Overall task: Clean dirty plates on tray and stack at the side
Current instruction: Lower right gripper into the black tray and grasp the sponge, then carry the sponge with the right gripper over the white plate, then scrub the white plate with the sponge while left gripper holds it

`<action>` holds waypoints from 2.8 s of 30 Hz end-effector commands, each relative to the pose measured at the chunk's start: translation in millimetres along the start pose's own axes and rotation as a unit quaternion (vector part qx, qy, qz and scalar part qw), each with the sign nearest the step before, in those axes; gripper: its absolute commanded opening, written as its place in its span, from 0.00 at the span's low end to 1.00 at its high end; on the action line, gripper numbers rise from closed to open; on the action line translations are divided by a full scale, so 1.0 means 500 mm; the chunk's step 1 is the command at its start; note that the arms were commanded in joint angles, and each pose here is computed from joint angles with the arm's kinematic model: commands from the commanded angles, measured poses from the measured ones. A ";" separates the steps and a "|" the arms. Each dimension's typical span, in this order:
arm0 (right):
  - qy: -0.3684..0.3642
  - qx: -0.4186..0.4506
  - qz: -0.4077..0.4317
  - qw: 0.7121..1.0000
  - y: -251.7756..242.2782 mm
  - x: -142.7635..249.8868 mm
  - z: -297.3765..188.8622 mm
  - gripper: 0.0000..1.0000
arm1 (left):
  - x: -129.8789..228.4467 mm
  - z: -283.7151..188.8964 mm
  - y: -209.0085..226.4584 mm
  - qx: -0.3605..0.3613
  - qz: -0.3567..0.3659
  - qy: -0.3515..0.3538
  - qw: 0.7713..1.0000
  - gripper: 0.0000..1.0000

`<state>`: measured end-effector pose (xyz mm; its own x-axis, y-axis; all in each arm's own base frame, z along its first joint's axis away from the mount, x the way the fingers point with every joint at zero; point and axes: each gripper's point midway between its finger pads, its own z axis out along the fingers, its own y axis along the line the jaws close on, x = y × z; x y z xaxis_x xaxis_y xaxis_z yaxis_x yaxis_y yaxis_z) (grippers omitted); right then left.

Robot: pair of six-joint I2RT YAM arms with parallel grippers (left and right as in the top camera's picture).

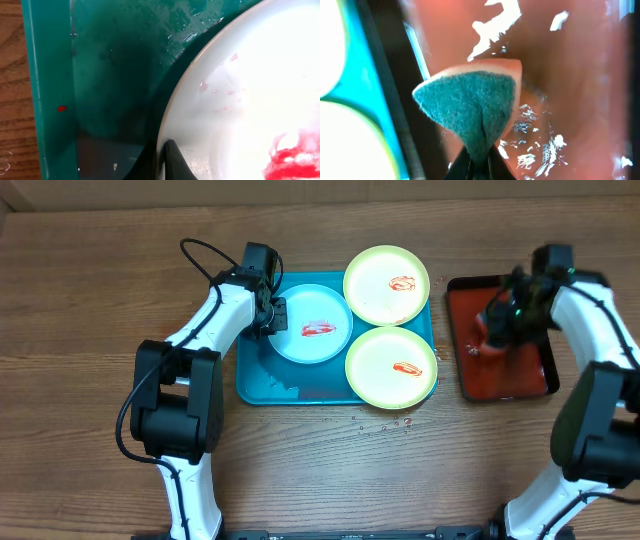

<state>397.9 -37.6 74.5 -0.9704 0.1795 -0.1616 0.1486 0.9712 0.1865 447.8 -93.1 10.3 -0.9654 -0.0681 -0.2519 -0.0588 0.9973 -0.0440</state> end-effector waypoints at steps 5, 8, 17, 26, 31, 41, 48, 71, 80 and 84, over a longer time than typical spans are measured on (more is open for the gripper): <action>-0.071 -0.020 -0.008 0.997 0.062 -0.065 -0.111 0.04 | 0.043 0.050 0.010 -0.010 0.020 0.042 0.999 0.04; -0.073 -0.021 -0.014 0.997 0.075 -0.066 -0.110 0.04 | 0.047 0.050 0.011 -0.010 0.020 0.046 0.999 0.04; -0.072 -0.016 -0.014 0.997 0.083 -0.065 -0.107 0.04 | 0.071 0.045 0.007 0.043 0.000 0.083 0.996 0.04; -0.059 -0.083 -0.017 0.995 0.176 -0.052 -0.105 0.04 | 0.066 0.041 0.042 0.074 -0.039 0.094 0.992 0.04; -0.065 -0.109 -0.048 0.991 0.307 -0.041 -0.112 0.04 | 0.069 0.041 0.054 0.072 -0.046 0.099 0.991 0.04; -0.140 -0.180 -0.098 0.969 0.588 -0.038 -0.120 0.04 | 0.073 0.040 0.054 0.071 -0.047 0.103 0.991 0.04; -0.091 -0.160 -0.107 0.977 0.633 -0.010 0.019 0.04 | 0.073 0.040 0.054 0.071 -0.047 0.103 0.991 0.04; 0.045 -0.081 -0.106 0.990 0.634 0.083 0.252 0.04 | 0.064 0.042 0.052 0.072 -0.054 0.095 0.991 0.04; 0.033 -0.107 -0.120 0.986 0.722 0.130 0.253 0.04 | 0.063 0.042 0.051 0.072 -0.056 0.093 0.991 0.04; 0.036 -0.109 -0.130 0.985 0.738 0.150 0.253 0.04 | 0.062 0.042 0.051 0.072 -0.056 0.092 0.992 0.04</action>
<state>410.6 345.2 16.9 -0.9780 -0.0904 -0.1881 -0.1518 0.9267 0.3438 432.3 -81.5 7.8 -0.9825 -0.1466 -0.1145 -0.1145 0.9617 -0.2491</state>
